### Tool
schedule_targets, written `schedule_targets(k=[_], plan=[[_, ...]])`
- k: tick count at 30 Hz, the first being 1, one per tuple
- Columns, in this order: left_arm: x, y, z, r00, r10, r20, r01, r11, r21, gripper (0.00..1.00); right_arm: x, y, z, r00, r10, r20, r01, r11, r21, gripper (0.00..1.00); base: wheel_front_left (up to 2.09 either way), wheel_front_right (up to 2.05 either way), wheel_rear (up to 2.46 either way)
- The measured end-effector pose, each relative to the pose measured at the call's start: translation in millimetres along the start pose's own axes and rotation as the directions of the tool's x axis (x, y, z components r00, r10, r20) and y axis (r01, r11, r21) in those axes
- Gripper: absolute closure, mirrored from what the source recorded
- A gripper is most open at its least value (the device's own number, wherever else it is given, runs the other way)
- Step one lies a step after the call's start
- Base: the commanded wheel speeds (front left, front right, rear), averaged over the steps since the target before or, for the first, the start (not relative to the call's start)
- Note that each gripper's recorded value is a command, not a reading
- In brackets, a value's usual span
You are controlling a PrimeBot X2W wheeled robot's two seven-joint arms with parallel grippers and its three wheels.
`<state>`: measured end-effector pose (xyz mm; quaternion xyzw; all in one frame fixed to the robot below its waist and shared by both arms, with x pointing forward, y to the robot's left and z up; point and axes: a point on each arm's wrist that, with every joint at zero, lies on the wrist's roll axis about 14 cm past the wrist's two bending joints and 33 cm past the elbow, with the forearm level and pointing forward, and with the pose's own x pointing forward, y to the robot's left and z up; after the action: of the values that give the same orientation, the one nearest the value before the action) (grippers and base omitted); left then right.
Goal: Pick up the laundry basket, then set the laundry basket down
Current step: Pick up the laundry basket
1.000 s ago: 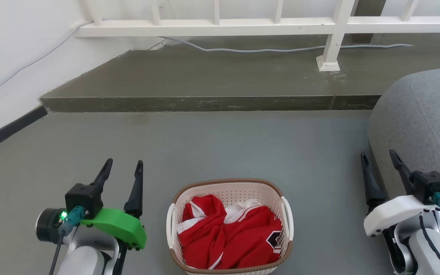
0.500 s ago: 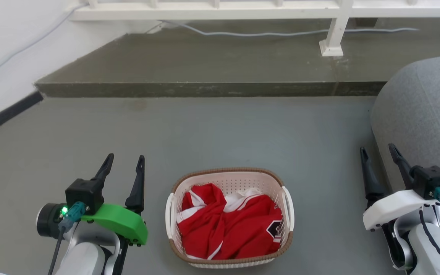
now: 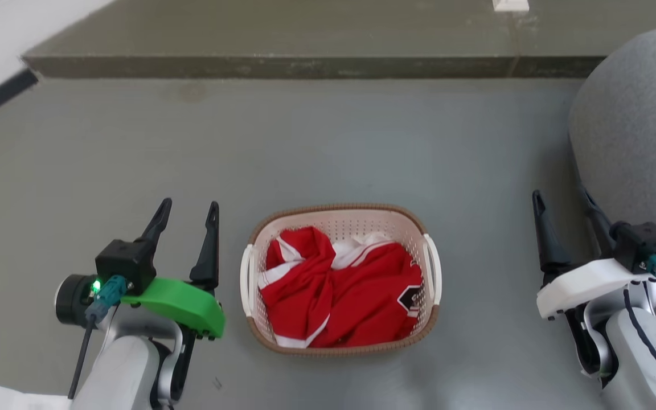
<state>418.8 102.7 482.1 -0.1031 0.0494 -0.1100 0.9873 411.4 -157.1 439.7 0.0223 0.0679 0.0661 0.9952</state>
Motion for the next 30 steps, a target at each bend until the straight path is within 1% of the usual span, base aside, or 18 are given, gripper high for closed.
schedule_targets(k=[9, 17, 22, 24, 27, 30], plan=[[28, 5, -26, 0.998, 0.005, -0.058, -0.007, 0.999, -0.033, 0.00, 22, -2, -32, 0.997, 0.007, -0.082, -0.006, 1.000, 0.011, 0.00, 0.00, 0.00, 0.00], [54, 13, -55, 0.994, 0.002, -0.107, -0.011, 0.997, -0.082, 0.00, 44, 9, -67, 0.984, 0.062, -0.168, -0.059, 0.998, 0.021, 0.00, 0.00, 0.00, 0.00], [69, 21, -83, 0.985, -0.009, -0.171, -0.007, 0.996, -0.091, 0.00, 61, 14, -88, 0.973, 0.088, -0.215, -0.085, 0.996, 0.024, 0.00, 0.00, 0.00, 0.00], [75, 22, -95, 0.979, -0.022, -0.205, -0.001, 0.994, -0.111, 0.00, 69, 19, -96, 0.967, 0.108, -0.232, -0.105, 0.994, 0.028, 0.00, 0.00, 0.00, 0.00], [85, 25, -116, 0.964, -0.037, -0.262, -0.001, 0.990, -0.141, 0.00, 81, 24, -107, 0.958, 0.131, -0.254, -0.129, 0.991, 0.021, 0.00, 0.00, 0.00, 0.00], [95, 29, -135, 0.948, -0.050, -0.313, 0.003, 0.989, -0.149, 0.00, 93, 27, -121, 0.948, 0.153, -0.281, -0.157, 0.988, 0.009, 0.00, 0.00, 0.00, 0.00]])
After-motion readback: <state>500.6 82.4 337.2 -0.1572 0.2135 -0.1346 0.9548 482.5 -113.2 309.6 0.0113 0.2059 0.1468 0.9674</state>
